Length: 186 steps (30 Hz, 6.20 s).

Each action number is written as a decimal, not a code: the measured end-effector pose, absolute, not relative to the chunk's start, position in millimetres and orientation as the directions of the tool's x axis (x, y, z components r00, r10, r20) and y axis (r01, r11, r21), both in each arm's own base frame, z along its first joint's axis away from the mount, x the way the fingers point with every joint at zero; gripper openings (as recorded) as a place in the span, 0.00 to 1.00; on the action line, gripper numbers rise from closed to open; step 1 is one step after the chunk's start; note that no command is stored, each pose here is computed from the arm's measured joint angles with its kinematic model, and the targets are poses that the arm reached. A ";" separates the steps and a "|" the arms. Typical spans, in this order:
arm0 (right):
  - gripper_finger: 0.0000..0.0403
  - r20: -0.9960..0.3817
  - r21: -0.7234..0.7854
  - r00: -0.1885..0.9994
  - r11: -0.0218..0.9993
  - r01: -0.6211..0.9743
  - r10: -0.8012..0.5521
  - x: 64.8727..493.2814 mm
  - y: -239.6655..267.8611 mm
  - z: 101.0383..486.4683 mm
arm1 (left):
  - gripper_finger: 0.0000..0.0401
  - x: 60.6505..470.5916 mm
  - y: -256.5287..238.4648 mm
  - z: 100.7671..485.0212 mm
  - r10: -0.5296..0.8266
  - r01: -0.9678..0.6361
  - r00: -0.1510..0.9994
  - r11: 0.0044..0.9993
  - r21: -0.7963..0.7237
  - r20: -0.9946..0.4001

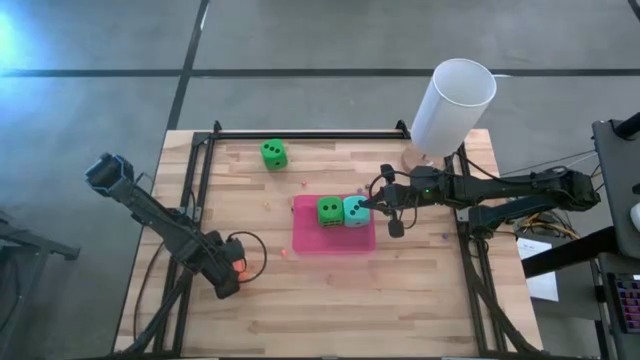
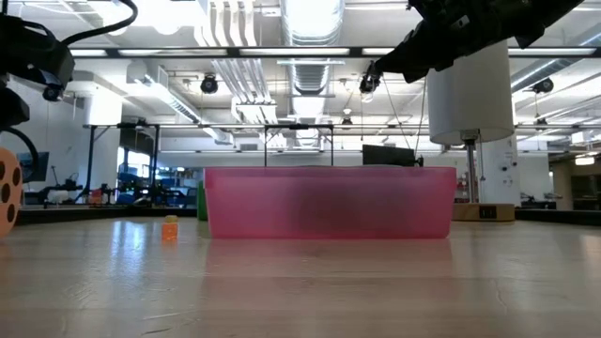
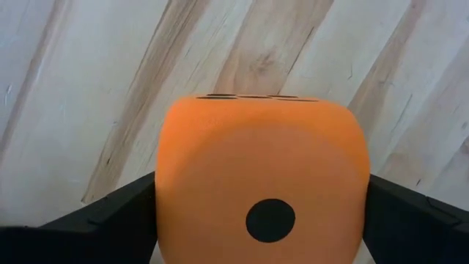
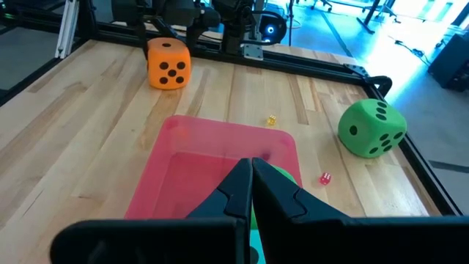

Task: Pick & Place Dice
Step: Put the large die into the pink bin

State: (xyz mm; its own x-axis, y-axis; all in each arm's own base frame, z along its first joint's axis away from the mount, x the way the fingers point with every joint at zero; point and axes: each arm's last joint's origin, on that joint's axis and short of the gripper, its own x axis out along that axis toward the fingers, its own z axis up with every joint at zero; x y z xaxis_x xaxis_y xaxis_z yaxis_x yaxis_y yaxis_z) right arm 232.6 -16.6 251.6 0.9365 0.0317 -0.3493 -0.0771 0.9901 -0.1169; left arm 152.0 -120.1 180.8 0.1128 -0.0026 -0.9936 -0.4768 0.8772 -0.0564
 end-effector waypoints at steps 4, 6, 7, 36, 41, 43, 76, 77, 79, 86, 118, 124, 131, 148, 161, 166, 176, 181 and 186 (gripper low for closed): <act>0.02 -0.349 -0.117 0.937 0.990 -0.077 0.032 232.6 -16.6 251.6 | 0.91 152.4 -120.1 181.0 0.003 -0.501 0.121 0.864 -0.058 -0.993; 0.02 -0.349 -0.116 0.937 0.990 -0.077 0.032 232.6 -16.6 251.6 | 0.90 153.2 -120.8 182.5 0.004 -0.508 0.123 0.859 -0.060 -0.992; 0.02 -0.349 -0.115 0.936 0.990 -0.077 0.032 232.6 -16.6 251.6 | 0.90 154.0 -121.3 183.9 0.004 -0.508 0.126 0.859 -0.061 -0.992; 0.02 -0.349 -0.116 0.937 0.990 -0.077 0.032 232.6 -16.6 251.6 | 0.91 231.8 -52.3 279.0 0.314 -0.306 0.477 0.935 0.179 -0.821; 0.02 -0.349 -0.116 0.937 0.990 -0.076 0.031 232.6 -16.7 251.6 | 0.91 253.8 -28.5 281.1 0.331 -0.231 0.559 0.943 0.241 -0.760; 0.02 -0.349 -0.117 0.936 0.990 -0.077 0.031 232.6 -16.7 251.6 | 0.91 262.8 -22.7 279.3 0.319 -0.201 0.584 0.948 0.247 -0.746; 0.02 -0.349 -0.118 0.937 0.990 -0.077 0.031 232.6 -16.7 251.7 | 0.93 293.1 4.6 226.9 0.267 -0.118 0.534 0.963 0.243 -0.802; 0.02 -0.349 -0.117 0.937 0.990 -0.077 0.031 232.6 -16.7 251.7 | 0.93 292.8 4.6 225.9 0.267 -0.117 0.533 0.963 0.242 -0.803; 0.02 -0.349 -0.116 0.937 0.990 -0.076 0.031 232.6 -16.7 251.7 | 0.94 292.0 4.6 223.9 0.266 -0.116 0.531 0.963 0.242 -0.805; 0.02 -0.349 -0.116 0.937 0.990 -0.076 0.031 232.6 -16.7 251.7 | 0.94 289.4 4.5 216.5 0.263 -0.126 0.523 0.965 0.231 -0.811; 0.02 -0.349 -0.117 0.937 0.990 -0.077 0.031 232.6 -16.7 251.7 | 0.99 290.7 8.0 231.1 0.341 -0.171 0.489 0.940 0.295 -0.803; 0.02 -0.349 -0.116 0.937 0.990 -0.076 0.031 232.6 -16.7 251.7 | 0.99 287.2 8.0 229.7 0.341 -0.114 0.453 0.939 0.325 -0.824; 0.02 -0.349 -0.116 0.937 0.990 -0.076 0.031 232.6 -16.7 251.7 | 1.00 287.0 7.9 229.3 0.337 -0.085 0.450 0.938 0.336 -0.827; 0.02 -0.349 -0.117 0.937 0.990 -0.077 0.031 232.6 -16.6 251.7 | 0.99 297.6 9.3 221.9 0.321 -0.100 0.478 0.945 0.312 -0.818; 0.02 -0.349 -0.117 0.937 0.990 -0.077 0.032 232.6 -16.6 251.7 | 0.99 297.7 9.6 222.0 0.323 -0.103 0.478 0.944 0.313 -0.817; 0.02 -0.349 -0.117 0.937 0.990 -0.077 0.032 232.6 -16.6 251.7 | 0.99 297.6 9.5 222.0 0.323 -0.105 0.477 0.944 0.312 -0.817; 0.02 -0.338 -0.138 0.941 0.987 -0.080 0.029 233.0 -16.7 252.8 | 1.00 297.6 9.5 222.1 0.323 -0.104 0.478 0.944 0.312 -0.817; 0.02 -0.331 -0.143 0.943 0.987 -0.075 0.023 242.6 -18.4 246.7 | 0.99 297.5 9.5 222.2 0.323 -0.104 0.478 0.944 0.312 -0.817; 0.02 -0.267 -0.178 0.964 0.983 -0.051 0.002 264.3 -25.4 238.4 | 0.99 297.5 9.5 222.2 0.323 -0.104 0.478 0.944 0.312 -0.817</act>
